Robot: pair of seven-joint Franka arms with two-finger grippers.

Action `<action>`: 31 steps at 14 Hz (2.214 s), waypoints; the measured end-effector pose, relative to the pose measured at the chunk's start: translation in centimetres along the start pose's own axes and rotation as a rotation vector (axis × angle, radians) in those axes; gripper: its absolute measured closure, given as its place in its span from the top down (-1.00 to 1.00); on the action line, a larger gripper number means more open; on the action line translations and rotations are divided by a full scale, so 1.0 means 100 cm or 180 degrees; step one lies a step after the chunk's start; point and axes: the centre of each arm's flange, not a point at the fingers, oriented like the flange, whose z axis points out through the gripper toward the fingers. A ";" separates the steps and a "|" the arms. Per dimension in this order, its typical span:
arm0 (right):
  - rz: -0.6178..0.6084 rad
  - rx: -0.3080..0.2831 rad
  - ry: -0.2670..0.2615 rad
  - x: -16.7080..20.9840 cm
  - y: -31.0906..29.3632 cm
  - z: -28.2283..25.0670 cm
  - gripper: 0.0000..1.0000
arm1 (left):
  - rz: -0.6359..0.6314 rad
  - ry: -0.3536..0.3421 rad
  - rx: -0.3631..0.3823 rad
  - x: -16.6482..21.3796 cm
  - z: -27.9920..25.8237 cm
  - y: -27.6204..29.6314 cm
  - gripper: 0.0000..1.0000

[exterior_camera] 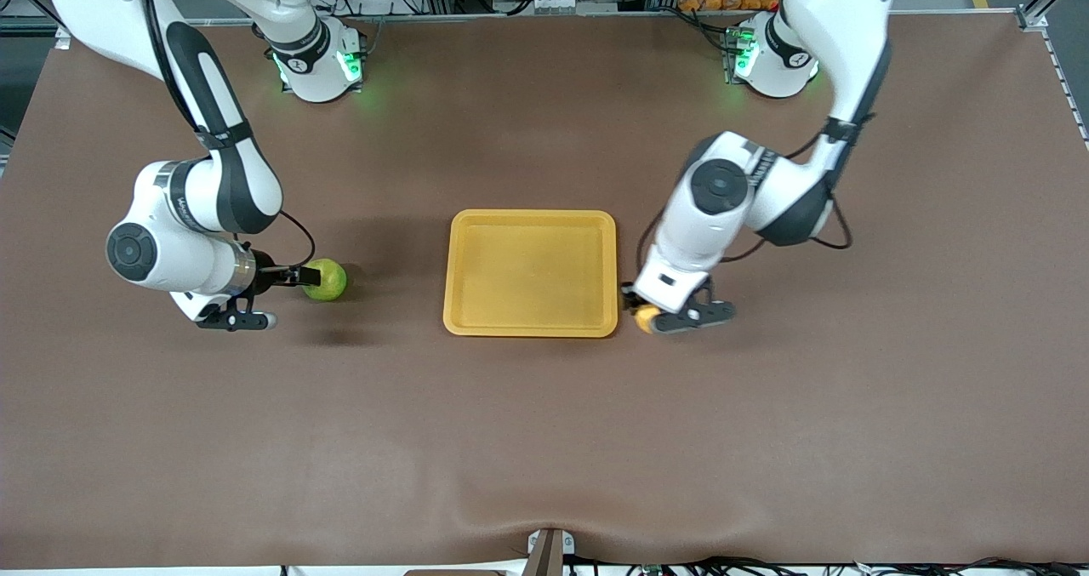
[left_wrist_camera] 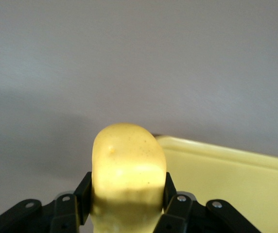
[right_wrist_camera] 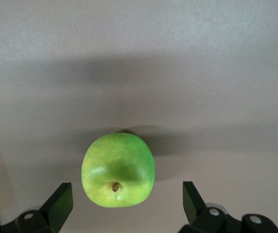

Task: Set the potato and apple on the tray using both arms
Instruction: 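Carry the potato over the tray while the right gripper grasps the apple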

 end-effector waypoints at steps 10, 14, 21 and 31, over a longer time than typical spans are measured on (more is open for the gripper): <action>0.0029 -0.0079 0.0133 -0.007 -0.019 0.046 1.00 | 0.0487 -0.0277 0.0504 -0.050 0.036 0.093 0.17; 0.0014 -0.0097 0.0144 -0.010 -0.021 0.056 0.73 | 0.0623 -0.0161 0.0764 -0.088 0.062 0.112 0.17; 0.0016 -0.0091 -0.0076 -0.008 -0.024 0.044 0.72 | 0.0801 -0.0107 0.1054 -0.101 0.089 0.107 0.17; 0.0335 -0.0050 -0.0218 0.010 -0.061 -0.037 0.72 | 0.0901 -0.0104 0.1156 -0.111 0.107 0.107 0.17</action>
